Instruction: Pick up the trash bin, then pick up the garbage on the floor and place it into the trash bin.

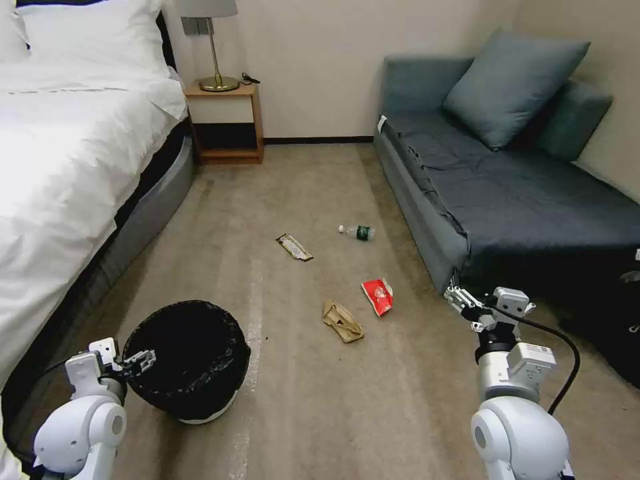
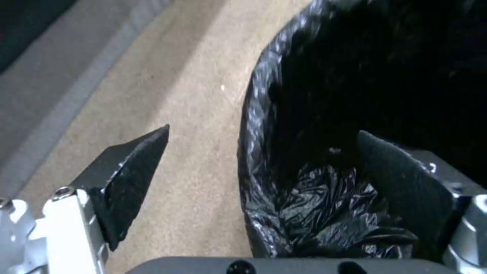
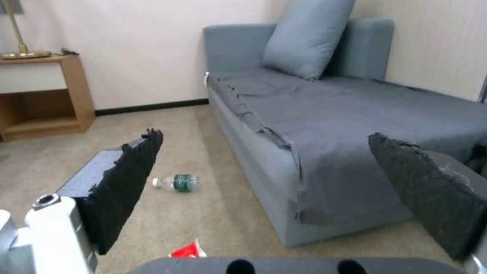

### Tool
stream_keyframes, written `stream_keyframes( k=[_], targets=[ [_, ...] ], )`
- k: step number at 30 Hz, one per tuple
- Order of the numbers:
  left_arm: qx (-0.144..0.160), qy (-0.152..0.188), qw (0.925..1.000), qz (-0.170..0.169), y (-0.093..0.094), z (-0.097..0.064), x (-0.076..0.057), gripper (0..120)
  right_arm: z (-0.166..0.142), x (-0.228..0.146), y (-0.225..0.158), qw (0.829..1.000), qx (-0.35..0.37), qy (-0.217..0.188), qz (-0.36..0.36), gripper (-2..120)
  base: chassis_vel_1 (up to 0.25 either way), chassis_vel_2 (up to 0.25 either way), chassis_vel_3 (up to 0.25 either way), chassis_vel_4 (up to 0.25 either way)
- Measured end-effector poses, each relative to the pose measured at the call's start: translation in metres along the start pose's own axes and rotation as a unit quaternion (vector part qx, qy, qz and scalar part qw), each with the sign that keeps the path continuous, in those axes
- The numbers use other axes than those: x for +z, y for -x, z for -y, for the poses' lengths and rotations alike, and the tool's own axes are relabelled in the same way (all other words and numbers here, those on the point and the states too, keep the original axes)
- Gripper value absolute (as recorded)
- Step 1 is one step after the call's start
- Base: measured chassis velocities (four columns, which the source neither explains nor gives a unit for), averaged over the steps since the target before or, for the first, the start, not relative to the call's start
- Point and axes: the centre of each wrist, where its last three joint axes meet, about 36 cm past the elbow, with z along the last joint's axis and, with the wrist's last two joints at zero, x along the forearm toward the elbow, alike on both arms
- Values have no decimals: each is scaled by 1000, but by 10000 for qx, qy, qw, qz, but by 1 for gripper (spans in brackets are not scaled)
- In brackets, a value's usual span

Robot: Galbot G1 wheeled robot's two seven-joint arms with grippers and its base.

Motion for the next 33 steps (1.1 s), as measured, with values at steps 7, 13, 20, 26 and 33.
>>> stream_keyframes(
  k=[7,13,20,26,33],
  targets=[
    [13,-88,9998,-163,11,0,5,98,1,1,0,10000,29,-5,36,100,0,0,0,0],
    [24,-201,9994,-289,20,-1,9,84,1,2,0,10000,52,-13,67,100,0,0,0,0],
    [97,-380,9984,-407,26,-2,13,57,1,4,1,9999,70,-32,109,100,0,0,0,0],
    [202,-565,9970,-494,27,-1,14,36,2,5,2,9998,82,-54,148,100,0,0,0,0],
    [290,-694,9957,-541,26,-1,14,12,3,5,3,9998,95,-77,176,100,0,0,0,0]
  ],
)
